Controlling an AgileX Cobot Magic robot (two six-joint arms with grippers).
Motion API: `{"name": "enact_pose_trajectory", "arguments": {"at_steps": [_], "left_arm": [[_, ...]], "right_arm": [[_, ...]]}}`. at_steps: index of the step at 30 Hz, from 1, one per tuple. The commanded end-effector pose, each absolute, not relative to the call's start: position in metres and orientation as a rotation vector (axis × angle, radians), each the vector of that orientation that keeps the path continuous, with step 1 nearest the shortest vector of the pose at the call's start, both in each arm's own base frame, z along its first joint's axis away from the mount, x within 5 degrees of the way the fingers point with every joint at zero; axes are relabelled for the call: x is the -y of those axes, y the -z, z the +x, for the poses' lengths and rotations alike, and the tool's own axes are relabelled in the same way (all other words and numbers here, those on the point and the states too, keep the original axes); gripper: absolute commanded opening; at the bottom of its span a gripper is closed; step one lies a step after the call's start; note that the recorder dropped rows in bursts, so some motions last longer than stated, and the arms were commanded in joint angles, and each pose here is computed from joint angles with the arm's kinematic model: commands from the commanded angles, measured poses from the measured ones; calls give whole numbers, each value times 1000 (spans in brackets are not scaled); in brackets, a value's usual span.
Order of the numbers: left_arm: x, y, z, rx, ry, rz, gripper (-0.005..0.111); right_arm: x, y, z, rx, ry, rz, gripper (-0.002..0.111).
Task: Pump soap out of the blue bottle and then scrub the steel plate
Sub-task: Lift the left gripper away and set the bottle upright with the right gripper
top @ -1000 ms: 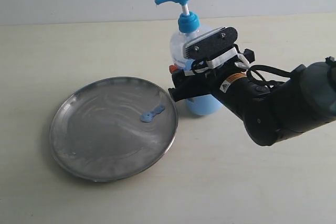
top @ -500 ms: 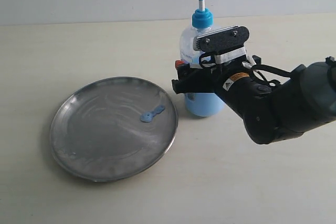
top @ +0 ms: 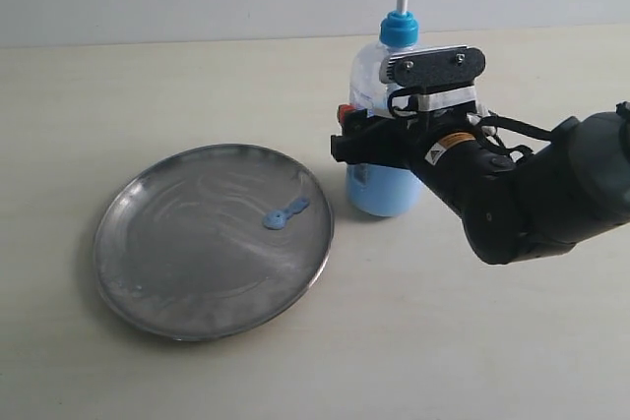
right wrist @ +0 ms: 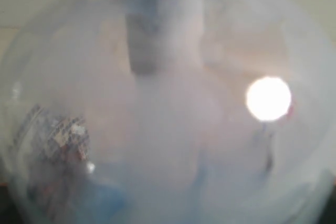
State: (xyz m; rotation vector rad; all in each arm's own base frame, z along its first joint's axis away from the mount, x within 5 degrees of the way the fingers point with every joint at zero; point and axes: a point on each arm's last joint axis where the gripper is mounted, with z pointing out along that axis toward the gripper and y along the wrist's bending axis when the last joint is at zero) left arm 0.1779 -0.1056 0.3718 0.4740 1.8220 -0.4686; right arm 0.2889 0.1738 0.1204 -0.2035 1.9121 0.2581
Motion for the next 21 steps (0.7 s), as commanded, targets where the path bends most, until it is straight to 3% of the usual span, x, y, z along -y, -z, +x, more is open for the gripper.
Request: {"name": "enact_pose_trajectory", "arguments": {"at_steps": [1,21], "left_arm": [[97,-360,169,-1797,448,450,0],[82,-293,156,-1770,362,402,0]], "right_arm": [[-167,-135,298,-1815,-289,-171,0],[-150,-150,312,-1630,-293,-229,0]]}}
